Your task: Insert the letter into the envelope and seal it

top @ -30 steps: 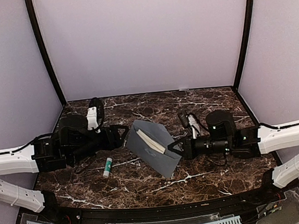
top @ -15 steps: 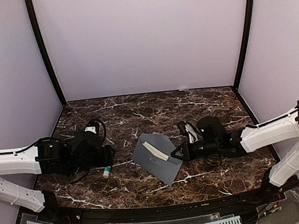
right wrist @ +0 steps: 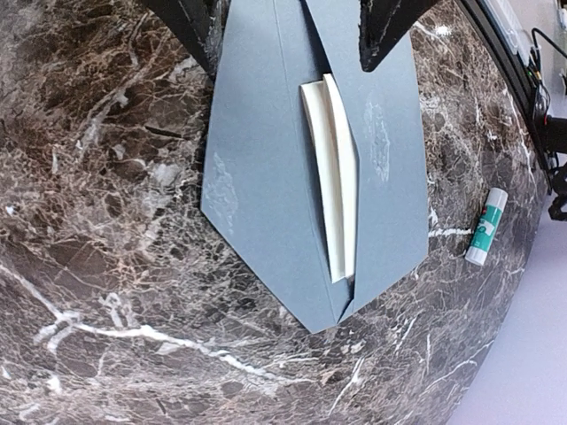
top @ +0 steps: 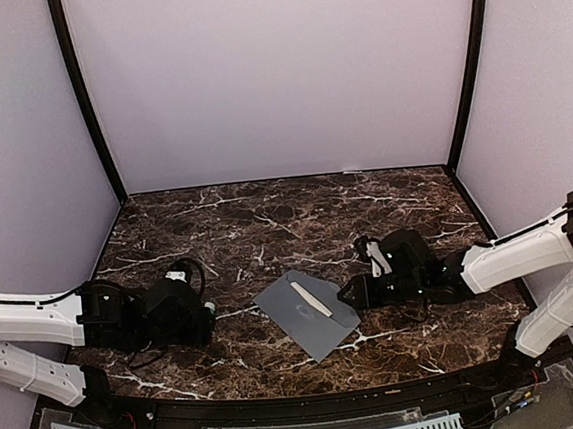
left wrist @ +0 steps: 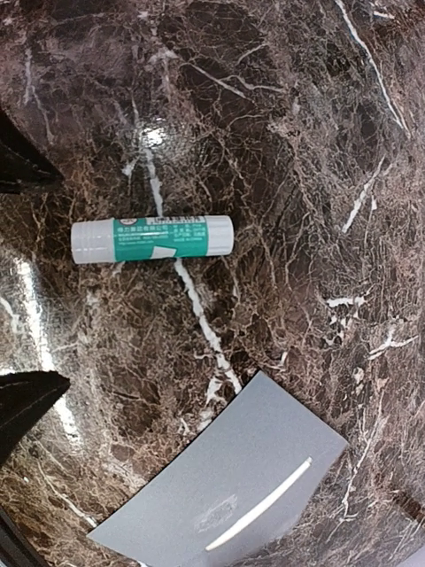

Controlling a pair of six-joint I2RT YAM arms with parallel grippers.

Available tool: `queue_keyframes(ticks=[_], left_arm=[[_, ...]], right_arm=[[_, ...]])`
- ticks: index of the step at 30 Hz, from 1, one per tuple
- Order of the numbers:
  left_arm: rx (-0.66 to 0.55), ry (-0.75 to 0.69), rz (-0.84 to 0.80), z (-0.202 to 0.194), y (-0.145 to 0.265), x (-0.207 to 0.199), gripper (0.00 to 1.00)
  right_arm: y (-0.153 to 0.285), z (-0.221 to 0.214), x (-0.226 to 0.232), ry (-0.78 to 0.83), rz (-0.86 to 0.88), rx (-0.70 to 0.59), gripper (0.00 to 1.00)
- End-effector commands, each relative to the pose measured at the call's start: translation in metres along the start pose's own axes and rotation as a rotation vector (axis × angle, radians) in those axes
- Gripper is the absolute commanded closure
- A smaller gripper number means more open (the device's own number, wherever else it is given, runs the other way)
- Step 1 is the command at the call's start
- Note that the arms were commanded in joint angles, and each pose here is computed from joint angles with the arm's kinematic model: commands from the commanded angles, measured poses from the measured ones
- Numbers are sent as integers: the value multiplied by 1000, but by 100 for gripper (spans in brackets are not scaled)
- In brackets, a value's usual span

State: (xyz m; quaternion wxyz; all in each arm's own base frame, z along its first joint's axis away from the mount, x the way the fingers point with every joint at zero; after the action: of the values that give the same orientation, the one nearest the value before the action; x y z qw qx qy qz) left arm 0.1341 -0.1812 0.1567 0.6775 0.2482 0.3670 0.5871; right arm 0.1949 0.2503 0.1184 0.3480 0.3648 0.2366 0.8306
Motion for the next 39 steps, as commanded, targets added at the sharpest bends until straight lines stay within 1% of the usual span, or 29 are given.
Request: queue_keyframes(ticks=[1,5,9,14,17,20,23,28,34,38,39], left_arm=[[49,1,1,-11,2,5,33],[80,-19,1,-20,0,3,35],[110,-38,27,-28,-4,7,36],[120,-54,71,-33,-7,13,36],[95,-80,79,-32,-12,12,36],[79,-98,82,-30,-17,9,39],[88,-111,109,-25,-28,14,42],[115,-117,80,-20,-43,14,44],[140,-133,106,-17,-58,18,50],[156,-141,109,-19,-65,17,56],[158,-143,109,-19,-66,17,59]], right_arm=[[12,8,-6,19,-67,-46,46],[25,18,-5,40,-117,-85,32],[38,23,-3,54,-132,-113,29],[51,24,-2,56,-126,-141,27],[55,24,-1,57,-116,-147,27],[57,25,0,60,-109,-150,27],[60,25,1,66,-106,-160,27],[67,25,1,72,-111,-162,27],[74,26,2,78,-107,-172,27],[77,25,1,79,-109,-177,28],[78,25,1,79,-108,-179,28]])
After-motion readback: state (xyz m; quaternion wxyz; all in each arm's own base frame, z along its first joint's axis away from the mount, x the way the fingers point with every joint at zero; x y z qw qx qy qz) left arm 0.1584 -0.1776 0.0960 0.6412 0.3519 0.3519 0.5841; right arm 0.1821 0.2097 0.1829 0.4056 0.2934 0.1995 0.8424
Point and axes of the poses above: each gripper's point midway between its finger pads, its own y axis back along the fingers, its own x axis along the line the jaws close on, z = x × y, the point moved 8 cm from there along y, back along the fingers, and after that the axes turned 7 degrees about y, right-handed, at the moved point
